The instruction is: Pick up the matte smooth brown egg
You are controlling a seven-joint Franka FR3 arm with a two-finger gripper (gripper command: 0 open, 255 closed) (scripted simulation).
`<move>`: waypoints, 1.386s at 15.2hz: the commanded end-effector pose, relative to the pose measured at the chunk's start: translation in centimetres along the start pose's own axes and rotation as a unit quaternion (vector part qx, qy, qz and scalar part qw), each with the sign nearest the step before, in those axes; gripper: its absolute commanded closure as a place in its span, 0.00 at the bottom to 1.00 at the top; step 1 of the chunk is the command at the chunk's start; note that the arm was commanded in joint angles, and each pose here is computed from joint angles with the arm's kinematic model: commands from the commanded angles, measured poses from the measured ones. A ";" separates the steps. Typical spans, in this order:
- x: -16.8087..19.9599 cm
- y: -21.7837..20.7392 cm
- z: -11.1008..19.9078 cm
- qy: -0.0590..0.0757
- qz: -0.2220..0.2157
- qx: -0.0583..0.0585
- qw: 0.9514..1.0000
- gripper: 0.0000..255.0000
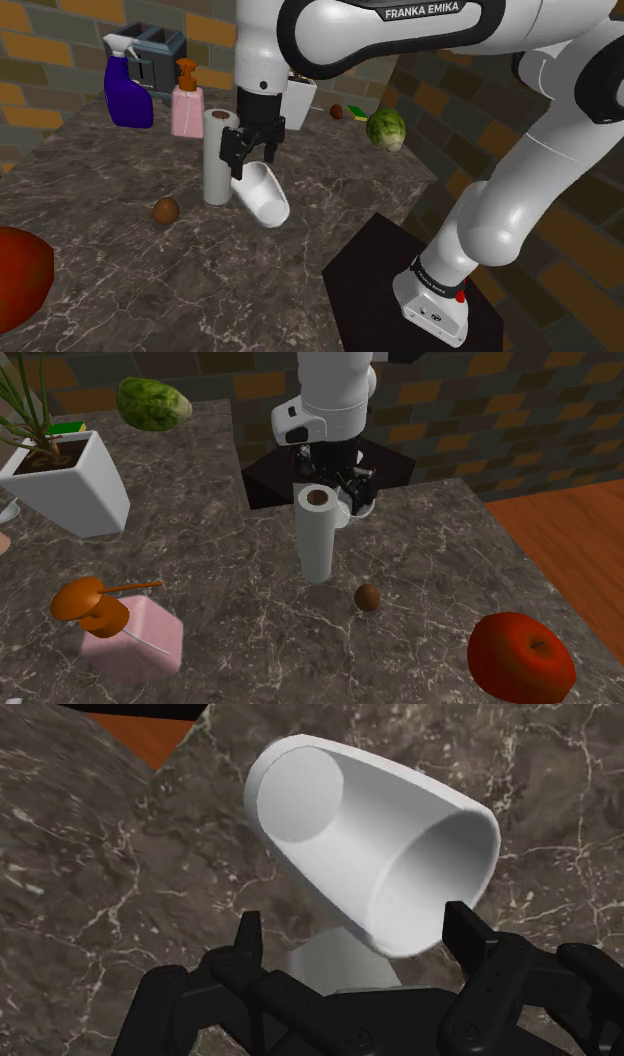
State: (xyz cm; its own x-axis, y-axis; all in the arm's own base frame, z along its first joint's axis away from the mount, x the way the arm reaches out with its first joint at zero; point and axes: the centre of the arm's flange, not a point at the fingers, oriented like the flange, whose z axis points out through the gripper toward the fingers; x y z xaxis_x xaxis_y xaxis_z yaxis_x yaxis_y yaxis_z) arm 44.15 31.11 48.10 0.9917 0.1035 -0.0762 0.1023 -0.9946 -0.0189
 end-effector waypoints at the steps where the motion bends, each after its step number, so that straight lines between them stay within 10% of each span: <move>1: 1.3 -1.9 1.5 -0.014 0.002 -0.005 1.000 0.00; 12: 8.7 -13.1 5.8 -0.020 0.008 -0.001 1.000 0.00; 21: 9.0 -13.0 9.8 -0.020 0.008 -0.001 1.000 0.00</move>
State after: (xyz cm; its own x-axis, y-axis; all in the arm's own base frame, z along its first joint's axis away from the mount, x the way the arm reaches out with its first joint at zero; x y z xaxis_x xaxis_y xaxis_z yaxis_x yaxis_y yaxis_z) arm 50.96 45.06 38.12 0.9893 0.0878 -0.1165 0.0866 -0.9961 -0.0159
